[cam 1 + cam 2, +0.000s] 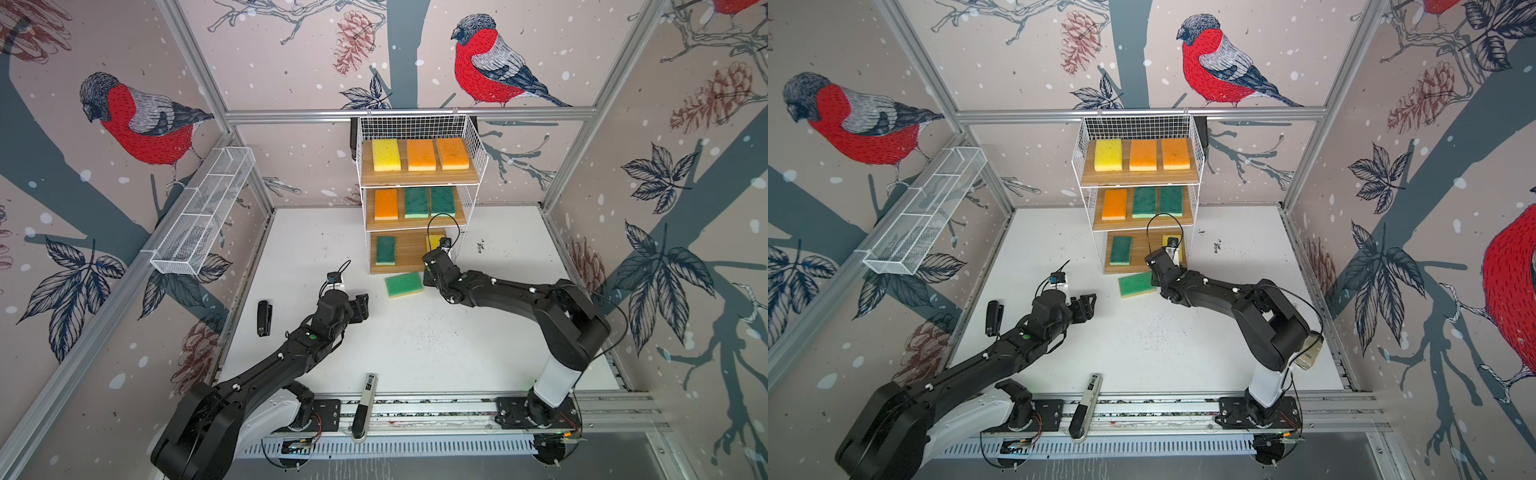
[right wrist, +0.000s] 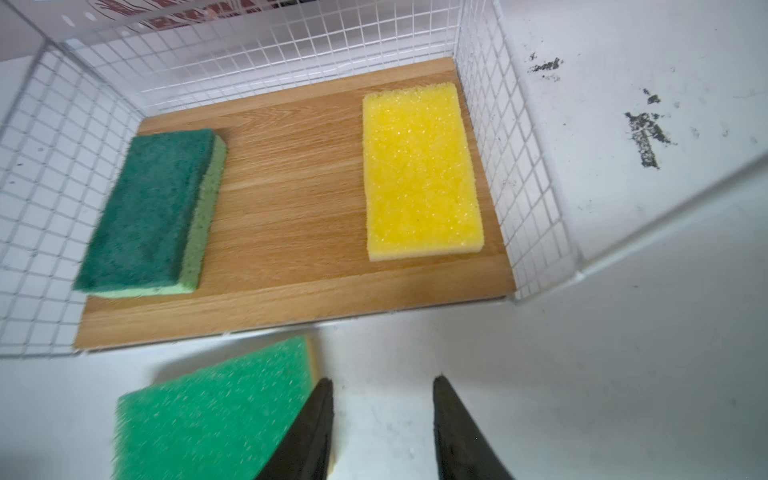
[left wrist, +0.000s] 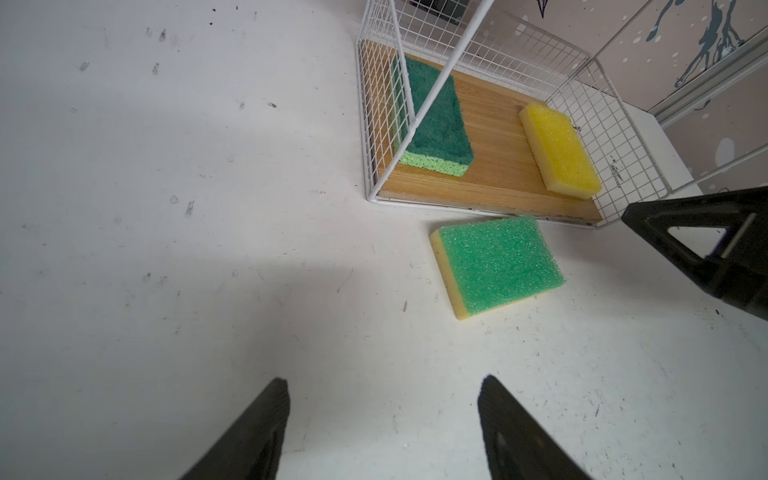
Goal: Place and organize the cleaning sponges onto the shelf
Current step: 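Push the yellow sponge farther into the shelf with the right gripper tips, then withdraw the right gripper from the shelf while the left gripper approaches the bright green sponge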
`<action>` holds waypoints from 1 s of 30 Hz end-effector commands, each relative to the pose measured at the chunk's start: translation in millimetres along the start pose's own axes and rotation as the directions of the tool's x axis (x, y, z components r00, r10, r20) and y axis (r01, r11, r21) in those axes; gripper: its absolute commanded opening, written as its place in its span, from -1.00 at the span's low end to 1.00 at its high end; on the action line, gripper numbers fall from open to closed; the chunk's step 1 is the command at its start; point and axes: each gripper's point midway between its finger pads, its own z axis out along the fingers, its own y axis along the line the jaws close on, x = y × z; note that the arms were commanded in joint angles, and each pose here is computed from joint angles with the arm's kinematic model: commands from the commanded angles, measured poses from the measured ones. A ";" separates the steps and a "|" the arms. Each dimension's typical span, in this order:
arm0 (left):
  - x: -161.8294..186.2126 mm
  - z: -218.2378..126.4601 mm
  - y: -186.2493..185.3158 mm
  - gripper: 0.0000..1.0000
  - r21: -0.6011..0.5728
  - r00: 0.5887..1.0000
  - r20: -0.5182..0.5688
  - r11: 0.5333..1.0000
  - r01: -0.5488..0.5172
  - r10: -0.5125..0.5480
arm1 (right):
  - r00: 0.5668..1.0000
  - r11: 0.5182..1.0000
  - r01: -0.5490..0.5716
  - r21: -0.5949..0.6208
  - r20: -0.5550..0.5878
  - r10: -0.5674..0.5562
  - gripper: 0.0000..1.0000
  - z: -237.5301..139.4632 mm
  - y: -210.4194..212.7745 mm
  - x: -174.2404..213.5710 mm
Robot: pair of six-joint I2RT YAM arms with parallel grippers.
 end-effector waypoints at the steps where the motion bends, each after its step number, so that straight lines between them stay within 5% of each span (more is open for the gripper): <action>1: -11.0 4.5 -15.8 0.44 0.068 0.999 0.030 0.997 0.030 -0.032 | 0.999 0.999 -0.034 -0.017 0.008 0.034 -0.06 -19.3 -4.9 -0.3; 16: -5.7 58.7 -57.5 0.36 0.152 0.996 -0.009 0.984 0.092 -0.092 | 0.996 0.997 -0.076 -0.030 0.043 0.077 0.37 -98.2 -90.1 18.0; 30: -7.7 100.5 -80.4 0.43 0.188 0.998 -0.055 0.982 0.007 0.003 | 0.981 0.990 -0.127 -0.069 0.141 0.136 0.52 -131.5 -125.5 11.1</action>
